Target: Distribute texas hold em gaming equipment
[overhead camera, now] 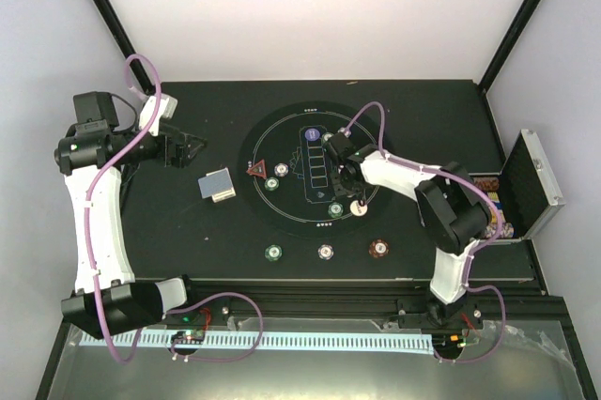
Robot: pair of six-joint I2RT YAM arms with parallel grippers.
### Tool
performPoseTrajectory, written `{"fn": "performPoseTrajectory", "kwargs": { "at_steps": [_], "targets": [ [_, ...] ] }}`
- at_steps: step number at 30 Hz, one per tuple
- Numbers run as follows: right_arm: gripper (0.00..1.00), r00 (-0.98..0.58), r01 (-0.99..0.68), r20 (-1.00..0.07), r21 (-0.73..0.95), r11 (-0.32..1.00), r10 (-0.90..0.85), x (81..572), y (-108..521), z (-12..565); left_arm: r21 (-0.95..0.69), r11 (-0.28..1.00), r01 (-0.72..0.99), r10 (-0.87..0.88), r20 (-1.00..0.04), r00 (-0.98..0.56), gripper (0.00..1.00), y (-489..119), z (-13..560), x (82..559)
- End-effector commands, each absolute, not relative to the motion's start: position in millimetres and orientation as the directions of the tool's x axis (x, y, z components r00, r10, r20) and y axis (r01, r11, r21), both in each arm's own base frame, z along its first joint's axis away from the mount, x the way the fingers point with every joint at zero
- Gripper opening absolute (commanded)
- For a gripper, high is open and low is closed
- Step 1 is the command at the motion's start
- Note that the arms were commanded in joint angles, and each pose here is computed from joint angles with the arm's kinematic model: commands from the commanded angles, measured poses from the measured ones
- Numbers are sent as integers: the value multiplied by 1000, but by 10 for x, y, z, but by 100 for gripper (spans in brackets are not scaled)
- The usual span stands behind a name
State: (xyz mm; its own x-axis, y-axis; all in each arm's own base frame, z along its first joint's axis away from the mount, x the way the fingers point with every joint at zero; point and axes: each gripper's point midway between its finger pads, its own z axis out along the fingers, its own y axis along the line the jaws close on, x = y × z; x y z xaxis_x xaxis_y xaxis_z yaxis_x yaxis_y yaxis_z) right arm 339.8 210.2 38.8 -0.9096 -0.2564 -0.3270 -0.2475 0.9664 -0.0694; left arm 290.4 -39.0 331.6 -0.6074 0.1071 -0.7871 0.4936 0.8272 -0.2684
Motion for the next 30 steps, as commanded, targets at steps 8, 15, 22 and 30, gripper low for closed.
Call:
{"fn": "performPoseTrajectory", "kwargs": {
  "at_steps": [8, 15, 22, 30],
  "targets": [
    [19, -912, -262, -314, -48, 964, -264, 3435, 2162, 187, -270, 823, 499, 102, -795, -598, 99, -398, 3421, 2868],
    [52, -904, -255, -337, -70, 965, -263, 3460, 2119, 350, -279, 821, 497, 100, -789, -607, 99, -397, 3391, 2874],
    [63, -867, -239, -429, -91, 967, -255, 3485, 2021, 972, -276, 820, 501, 103, -790, -604, 99, -404, 3398, 2857],
    [79, -895, -113, -432, -18, 993, -110, 2761, 1641, 1184, -274, 817, 508, 103, -796, -596, 99, -416, 3424, 2855]
  ]
}}
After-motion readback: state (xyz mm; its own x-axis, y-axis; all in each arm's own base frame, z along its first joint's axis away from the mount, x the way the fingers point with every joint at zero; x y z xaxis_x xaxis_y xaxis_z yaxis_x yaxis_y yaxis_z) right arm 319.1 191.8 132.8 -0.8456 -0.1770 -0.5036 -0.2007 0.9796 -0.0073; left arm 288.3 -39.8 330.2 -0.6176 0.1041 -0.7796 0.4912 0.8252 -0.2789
